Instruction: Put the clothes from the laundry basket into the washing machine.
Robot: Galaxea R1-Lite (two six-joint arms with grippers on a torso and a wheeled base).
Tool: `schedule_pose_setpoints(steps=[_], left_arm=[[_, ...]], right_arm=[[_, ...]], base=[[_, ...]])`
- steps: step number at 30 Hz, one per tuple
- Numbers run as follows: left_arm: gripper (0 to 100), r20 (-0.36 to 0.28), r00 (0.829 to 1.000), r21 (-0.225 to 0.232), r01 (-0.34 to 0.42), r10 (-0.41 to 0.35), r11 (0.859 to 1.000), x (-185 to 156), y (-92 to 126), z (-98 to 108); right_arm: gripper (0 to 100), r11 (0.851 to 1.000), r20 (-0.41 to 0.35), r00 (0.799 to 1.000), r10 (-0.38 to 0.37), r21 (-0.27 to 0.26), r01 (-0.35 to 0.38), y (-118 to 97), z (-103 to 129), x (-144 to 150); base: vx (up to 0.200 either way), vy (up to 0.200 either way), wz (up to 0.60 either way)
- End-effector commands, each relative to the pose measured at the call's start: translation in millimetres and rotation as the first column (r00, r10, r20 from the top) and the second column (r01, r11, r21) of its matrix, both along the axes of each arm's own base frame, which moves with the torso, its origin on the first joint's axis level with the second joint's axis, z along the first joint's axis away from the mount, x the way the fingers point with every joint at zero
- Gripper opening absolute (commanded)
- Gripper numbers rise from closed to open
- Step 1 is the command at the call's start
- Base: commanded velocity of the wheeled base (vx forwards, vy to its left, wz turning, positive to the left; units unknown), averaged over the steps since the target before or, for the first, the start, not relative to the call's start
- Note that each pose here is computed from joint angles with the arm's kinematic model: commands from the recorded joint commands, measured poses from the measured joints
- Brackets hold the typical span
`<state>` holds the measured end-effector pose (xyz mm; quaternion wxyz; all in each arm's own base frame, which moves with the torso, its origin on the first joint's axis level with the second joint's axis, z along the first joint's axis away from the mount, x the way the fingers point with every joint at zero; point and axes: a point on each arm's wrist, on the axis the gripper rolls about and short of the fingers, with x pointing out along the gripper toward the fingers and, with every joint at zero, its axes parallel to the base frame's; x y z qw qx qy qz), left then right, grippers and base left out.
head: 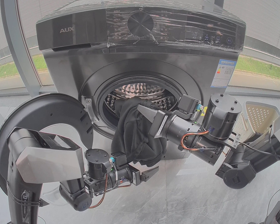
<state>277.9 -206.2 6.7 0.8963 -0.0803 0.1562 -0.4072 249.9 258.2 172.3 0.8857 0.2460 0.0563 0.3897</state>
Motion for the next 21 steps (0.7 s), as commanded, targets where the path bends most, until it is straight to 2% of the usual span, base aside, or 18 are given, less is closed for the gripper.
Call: schedule_pose_setpoints(steps=[1, 4, 5, 16, 21], left_arm=[[100, 0.007, 1.0, 0.0, -0.021, 0.021, 1.0, 6, -4, -6], [100, 0.035, 0.997, -0.009, -0.07, 0.071, 0.997, 13, -7, -4], [0, 0.036, 0.996, -0.008, -0.078, 0.078, 0.997, 14, -7, -5], [0, 0.074, 0.99, -0.036, -0.117, 0.119, 0.993, 21, -7, 6], [0, 0.095, 0.989, -0.066, -0.104, 0.11, 0.992, 10, -4, 29]], right_arm=[[0, 1.0, -0.002, 1.0, 0.003, -0.002, -0.003, 1, -1, 0], [0, 1.0, -0.004, 1.0, 0.003, -0.004, -0.003, 1, -2, -1], [0, 1.0, -0.004, 1.0, 0.003, -0.004, -0.003, 1, -2, -1], [0, 1.0, -0.007, 1.0, 0.0, -0.007, 0.0, 0, -3, 0], [0, 1.0, -0.01, 1.0, -0.011, -0.01, 0.011, -2, -4, 3]], base=[[0.0, 0.0, 0.0], [0.0, 0.0, 0.0], [0.0, 0.0, 0.0], [0.0, 0.0, 0.0], [0.0, 0.0, 0.0]])
